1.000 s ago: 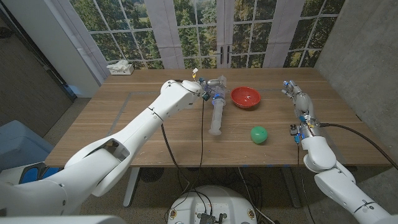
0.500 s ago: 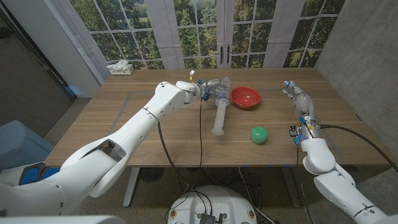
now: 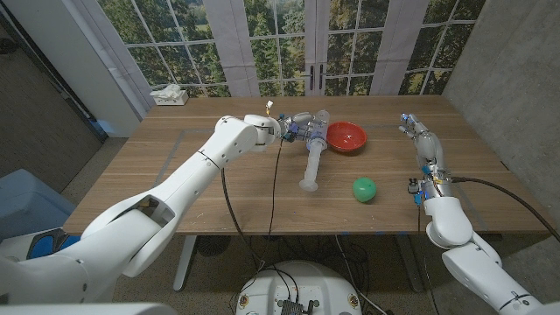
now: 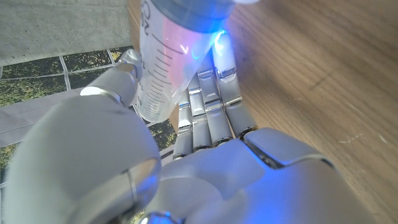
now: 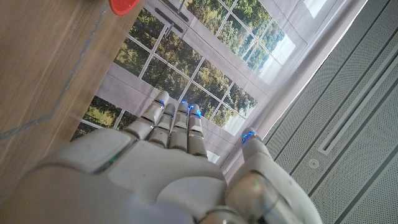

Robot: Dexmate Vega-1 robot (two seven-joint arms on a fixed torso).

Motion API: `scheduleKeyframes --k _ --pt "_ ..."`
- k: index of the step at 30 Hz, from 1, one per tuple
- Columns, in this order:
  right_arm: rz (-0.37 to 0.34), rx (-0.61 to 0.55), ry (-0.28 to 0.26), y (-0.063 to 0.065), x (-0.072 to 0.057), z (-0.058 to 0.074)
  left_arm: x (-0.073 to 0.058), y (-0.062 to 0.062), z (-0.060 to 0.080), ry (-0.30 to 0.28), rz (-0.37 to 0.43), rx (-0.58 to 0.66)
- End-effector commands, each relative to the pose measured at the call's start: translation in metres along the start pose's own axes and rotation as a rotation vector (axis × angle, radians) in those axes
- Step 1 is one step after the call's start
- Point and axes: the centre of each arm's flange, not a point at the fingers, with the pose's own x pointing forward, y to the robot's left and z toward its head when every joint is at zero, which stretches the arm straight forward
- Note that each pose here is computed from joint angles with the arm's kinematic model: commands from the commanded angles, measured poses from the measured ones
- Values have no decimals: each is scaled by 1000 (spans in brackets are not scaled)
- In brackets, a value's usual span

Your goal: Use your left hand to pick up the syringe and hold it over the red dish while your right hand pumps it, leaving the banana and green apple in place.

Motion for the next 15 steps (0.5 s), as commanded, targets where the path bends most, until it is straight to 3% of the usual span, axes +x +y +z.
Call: scheduleKeyframes --k 1,15 --pt "-10 -25 -19 2 -9 8 5 -10 -5 35 -113 -86" --pt "-7 -50 -50 5 -17 16 15 -20 -13 85 -158 -219"
